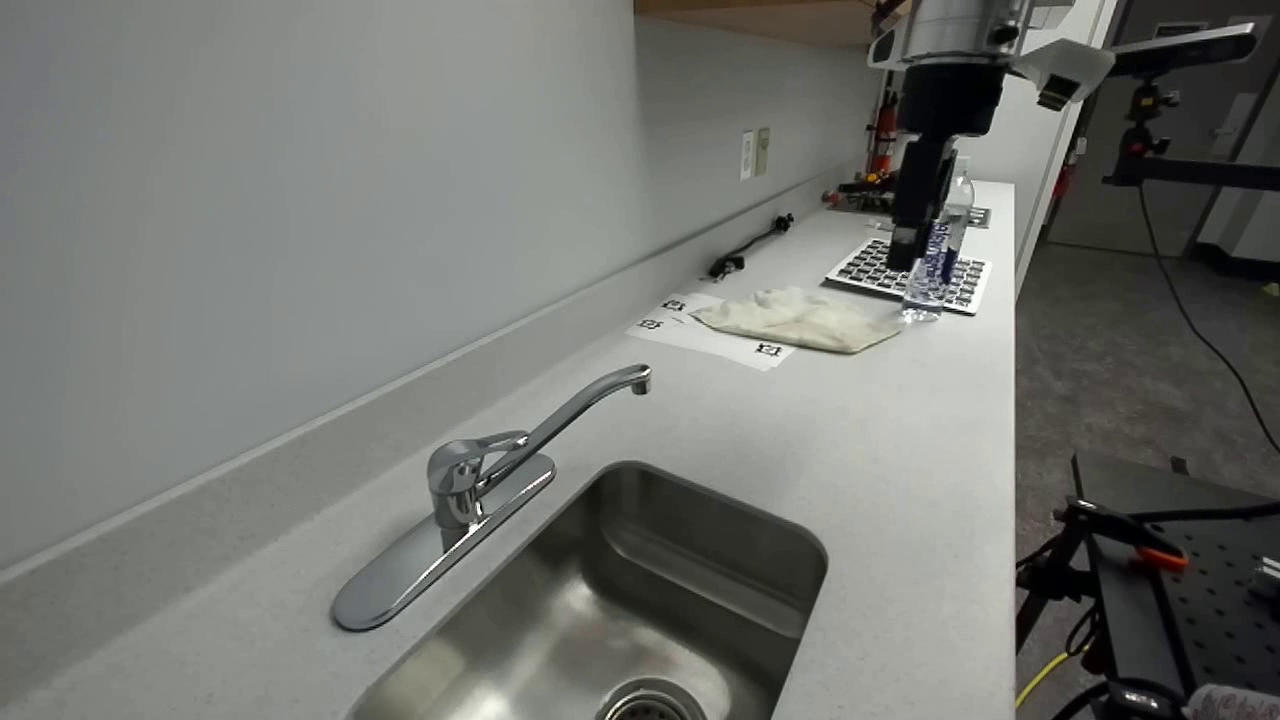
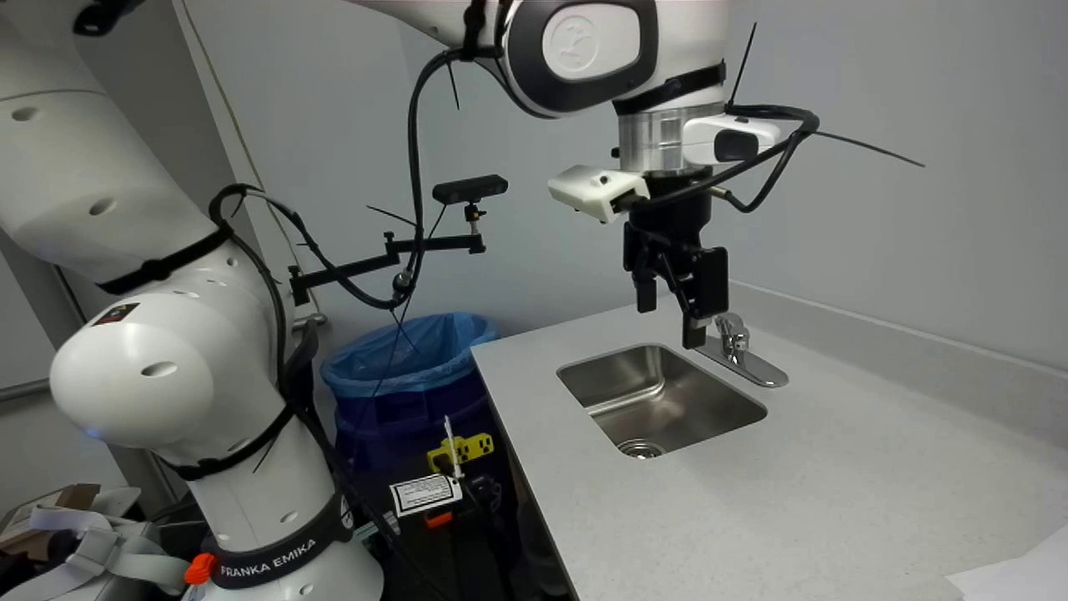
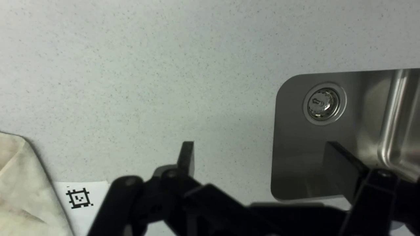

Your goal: Push the faucet to the center of the sink

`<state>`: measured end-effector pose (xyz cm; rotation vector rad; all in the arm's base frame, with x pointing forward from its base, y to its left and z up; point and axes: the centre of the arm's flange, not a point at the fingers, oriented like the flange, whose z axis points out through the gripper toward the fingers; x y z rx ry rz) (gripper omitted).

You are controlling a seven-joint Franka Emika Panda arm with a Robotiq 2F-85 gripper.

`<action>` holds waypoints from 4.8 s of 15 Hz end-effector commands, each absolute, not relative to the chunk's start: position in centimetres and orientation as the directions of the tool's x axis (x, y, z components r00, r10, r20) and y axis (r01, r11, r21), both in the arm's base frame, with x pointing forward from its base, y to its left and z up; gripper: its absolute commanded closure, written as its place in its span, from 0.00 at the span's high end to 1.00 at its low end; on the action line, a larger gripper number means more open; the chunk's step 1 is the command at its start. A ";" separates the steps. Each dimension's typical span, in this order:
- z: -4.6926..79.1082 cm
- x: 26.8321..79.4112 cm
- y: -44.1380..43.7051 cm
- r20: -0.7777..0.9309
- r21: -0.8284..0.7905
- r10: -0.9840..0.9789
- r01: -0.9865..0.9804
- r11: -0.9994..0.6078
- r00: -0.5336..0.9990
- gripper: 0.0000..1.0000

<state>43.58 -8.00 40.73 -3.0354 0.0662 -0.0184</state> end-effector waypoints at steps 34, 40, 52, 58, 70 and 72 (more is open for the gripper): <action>29.7 66.4 4.4 0.223 -0.198 -0.535 -0.500 -0.843 0.815 1.00; 29.1 65.2 4.2 0.214 -0.212 -0.529 -0.489 -0.846 0.821 1.00; 29.5 66.0 4.1 0.328 -0.267 -0.518 -0.449 -0.853 0.790 0.34; 27.0 65.2 4.3 0.341 -0.292 -0.516 -0.433 -0.853 0.786 0.00; 26.8 61.2 6.2 0.272 -0.281 -0.412 -0.338 -0.898 0.870 0.00; 27.7 60.4 6.0 0.267 -0.286 -0.380 -0.304 -0.909 0.886 0.00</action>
